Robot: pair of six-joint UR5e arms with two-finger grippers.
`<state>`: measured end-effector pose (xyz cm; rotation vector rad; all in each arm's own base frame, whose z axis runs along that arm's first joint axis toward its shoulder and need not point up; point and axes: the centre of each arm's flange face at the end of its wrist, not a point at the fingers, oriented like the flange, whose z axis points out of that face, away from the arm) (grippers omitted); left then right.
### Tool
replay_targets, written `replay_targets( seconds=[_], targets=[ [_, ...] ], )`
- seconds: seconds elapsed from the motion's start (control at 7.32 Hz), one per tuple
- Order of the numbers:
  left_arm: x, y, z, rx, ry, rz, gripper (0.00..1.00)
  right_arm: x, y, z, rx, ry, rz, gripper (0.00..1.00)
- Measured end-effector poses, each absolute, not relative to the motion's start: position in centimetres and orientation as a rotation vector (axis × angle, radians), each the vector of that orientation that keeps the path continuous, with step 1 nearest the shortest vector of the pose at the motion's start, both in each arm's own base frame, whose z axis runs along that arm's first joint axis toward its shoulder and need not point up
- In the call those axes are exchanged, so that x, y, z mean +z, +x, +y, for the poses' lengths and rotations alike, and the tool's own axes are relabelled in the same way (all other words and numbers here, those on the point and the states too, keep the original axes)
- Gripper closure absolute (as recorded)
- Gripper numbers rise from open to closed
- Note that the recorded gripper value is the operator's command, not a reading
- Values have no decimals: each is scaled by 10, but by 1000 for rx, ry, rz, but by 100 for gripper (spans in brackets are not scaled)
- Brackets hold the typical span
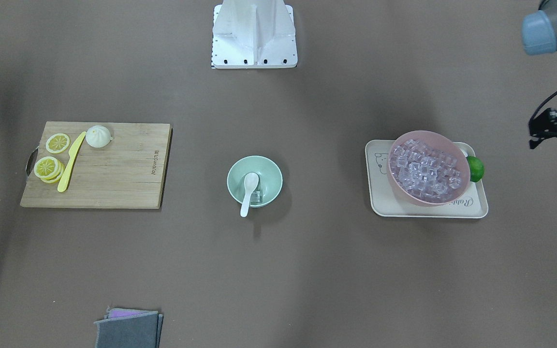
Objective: Put spoon and ice into bowl
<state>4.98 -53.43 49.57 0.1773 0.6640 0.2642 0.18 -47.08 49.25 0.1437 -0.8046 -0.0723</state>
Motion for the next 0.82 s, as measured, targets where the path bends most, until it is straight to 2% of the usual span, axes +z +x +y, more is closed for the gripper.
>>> replay_targets(
  seconds=[0.41,0.82],
  targets=[
    [573,-44,-493,231,151,684,2,534,24,-474,-133,128,-783,0],
    [612,-52,-463,191,98,768,2,548,37,-476,-166,146,-770,0]
  ],
)
